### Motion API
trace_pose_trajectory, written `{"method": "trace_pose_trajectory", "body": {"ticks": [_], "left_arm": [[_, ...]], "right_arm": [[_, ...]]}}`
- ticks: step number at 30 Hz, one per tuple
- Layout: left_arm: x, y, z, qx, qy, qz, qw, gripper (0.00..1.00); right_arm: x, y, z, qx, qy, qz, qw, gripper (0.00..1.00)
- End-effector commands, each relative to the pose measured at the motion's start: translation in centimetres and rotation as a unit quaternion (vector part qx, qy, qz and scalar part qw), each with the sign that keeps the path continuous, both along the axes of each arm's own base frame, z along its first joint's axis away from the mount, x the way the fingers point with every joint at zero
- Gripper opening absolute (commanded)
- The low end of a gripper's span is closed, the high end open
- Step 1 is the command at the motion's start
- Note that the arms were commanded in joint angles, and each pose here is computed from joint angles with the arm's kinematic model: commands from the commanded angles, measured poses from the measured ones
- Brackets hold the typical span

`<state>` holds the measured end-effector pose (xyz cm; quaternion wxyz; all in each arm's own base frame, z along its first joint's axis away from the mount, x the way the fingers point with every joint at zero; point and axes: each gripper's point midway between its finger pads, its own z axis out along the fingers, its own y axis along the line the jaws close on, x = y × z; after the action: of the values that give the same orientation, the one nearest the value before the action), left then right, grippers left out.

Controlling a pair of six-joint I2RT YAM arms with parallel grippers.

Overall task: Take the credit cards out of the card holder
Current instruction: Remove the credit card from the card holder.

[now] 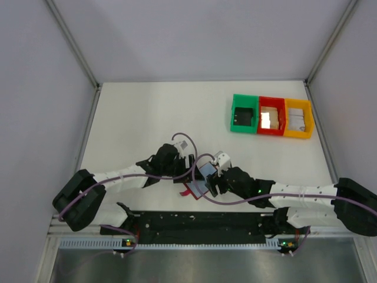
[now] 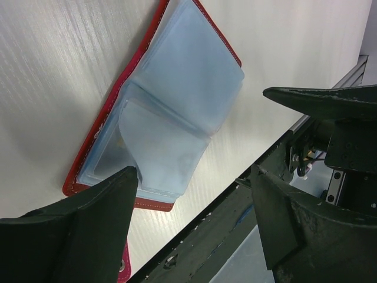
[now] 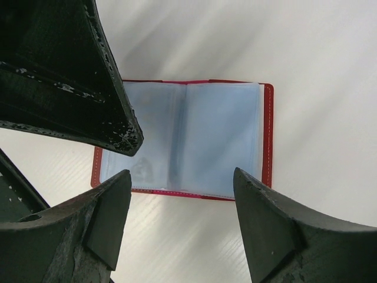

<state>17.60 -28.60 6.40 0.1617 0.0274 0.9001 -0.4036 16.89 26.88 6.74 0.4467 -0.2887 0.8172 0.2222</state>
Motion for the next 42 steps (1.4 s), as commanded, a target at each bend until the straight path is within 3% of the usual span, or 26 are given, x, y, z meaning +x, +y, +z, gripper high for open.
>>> {"method": "trace_pose_trajectory", "body": {"ticks": [1,13,15,20,23,26,29,37,42], "left_arm": [[0.9,-2.0,2.3,-0.037,-0.023,-0.009,0.999,0.81],[2.8,-6.0,4.7,-0.077,-0.031,-0.029,0.996,0.82],[3.0,-5.9,4.5,-0.069,-0.036,-0.027,0.997,0.82],[2.6,-4.3,3.3,-0.05,-0.039,-0.012,0.998,0.81],[3.3,-2.2,5.1,-0.052,-0.089,0.028,0.994,0.81],[4.5,1.0,5.6,-0.017,-0.123,0.083,0.989,0.82],[4.5,2.8,5.0,0.015,-0.135,0.087,0.987,0.83],[1.7,3.4,0.9,0.064,-0.033,0.054,0.996,0.83],[1.6,3.6,1.0,0.053,-0.036,0.066,0.996,0.8]], "right_arm": [[0.9,-0.4,1.7,0.03,-0.021,-0.024,0.999,0.69],[1.0,-1.8,3.4,0.046,-0.041,-0.043,0.997,0.68],[0.6,-1.4,3.4,0.046,-0.036,-0.027,0.998,0.63],[-0.5,-0.3,2.8,0.06,-0.015,0.008,0.998,0.58],[-1.2,0.3,2.3,0.055,-0.001,0.032,0.998,0.58],[-1.6,1.1,1.9,0.047,0.004,0.056,0.997,0.58],[-1.7,1.9,1.8,0.037,0.007,0.072,0.997,0.58],[-0.9,2.3,1.8,0.035,0.002,0.06,0.998,0.58],[-1.1,3.6,1.8,0.014,-0.005,0.094,0.995,0.51]]}}
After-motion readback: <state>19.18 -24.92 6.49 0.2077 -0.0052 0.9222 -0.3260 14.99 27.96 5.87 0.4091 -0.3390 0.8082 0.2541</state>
